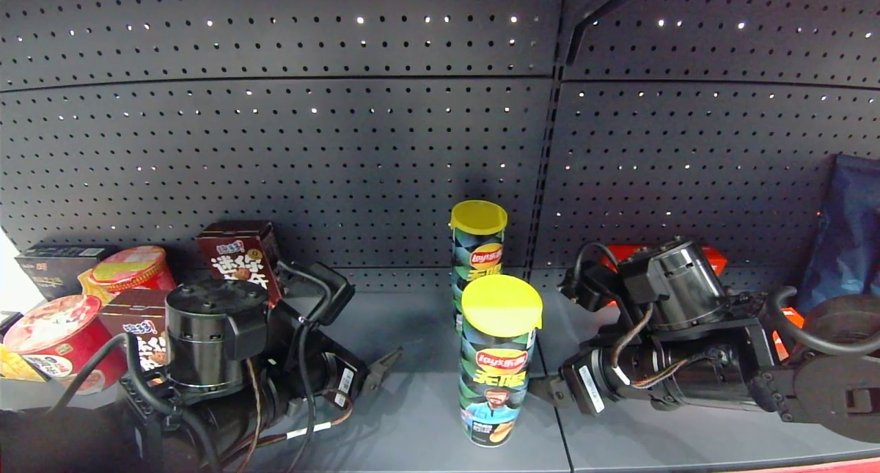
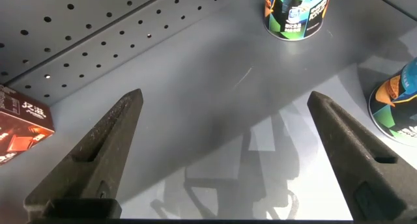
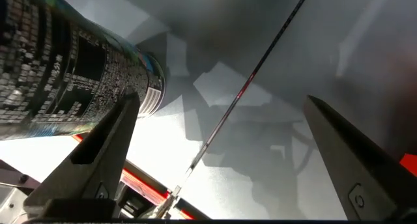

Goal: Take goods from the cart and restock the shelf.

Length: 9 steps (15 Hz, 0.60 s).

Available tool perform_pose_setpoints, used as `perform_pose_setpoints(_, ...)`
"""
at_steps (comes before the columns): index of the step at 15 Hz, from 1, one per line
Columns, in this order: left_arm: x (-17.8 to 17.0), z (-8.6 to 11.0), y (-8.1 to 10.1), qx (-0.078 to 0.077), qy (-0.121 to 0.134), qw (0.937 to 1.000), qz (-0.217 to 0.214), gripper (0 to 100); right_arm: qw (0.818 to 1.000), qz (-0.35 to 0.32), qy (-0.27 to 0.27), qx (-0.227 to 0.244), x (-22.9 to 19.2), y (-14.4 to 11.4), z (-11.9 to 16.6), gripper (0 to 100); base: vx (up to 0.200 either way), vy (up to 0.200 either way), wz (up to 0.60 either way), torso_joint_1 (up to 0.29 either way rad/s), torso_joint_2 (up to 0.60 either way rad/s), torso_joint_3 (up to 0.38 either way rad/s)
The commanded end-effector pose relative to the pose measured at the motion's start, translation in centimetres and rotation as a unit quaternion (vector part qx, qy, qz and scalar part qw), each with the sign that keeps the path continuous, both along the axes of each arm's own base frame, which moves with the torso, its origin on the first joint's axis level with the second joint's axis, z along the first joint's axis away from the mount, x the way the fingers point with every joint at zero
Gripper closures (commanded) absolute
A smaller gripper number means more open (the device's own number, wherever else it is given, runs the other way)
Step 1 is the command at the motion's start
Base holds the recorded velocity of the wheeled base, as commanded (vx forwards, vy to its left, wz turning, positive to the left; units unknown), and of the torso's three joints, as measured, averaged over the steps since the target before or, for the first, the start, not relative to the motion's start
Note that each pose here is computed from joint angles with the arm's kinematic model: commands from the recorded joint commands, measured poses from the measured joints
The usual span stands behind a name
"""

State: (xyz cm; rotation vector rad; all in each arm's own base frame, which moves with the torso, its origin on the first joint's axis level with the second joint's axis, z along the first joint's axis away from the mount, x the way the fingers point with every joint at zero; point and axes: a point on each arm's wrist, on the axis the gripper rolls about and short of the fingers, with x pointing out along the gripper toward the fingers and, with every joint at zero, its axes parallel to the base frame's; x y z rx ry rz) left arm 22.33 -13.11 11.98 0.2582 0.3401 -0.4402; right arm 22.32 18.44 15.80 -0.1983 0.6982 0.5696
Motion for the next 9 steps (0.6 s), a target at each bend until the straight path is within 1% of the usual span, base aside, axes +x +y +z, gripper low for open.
perform_pose_setpoints(1,0.06,-0.17,-0.04,0.002,0.003,1.0,0.0,0,1.0,0.0,0.0,0.0,-0.02,0.01,0.0,0,0.0,0.0,0.0,0.0,0.0,0.0)
perform_pose_setpoints(9,0.13,-0.25,-0.08,0.003,0.004,1.0,0.0,0,1.0,0.002,0.005,-0.002,-0.07,-0.03,-0.29,0,0.0,0.0,0.0,0.0,0.0,0.0)
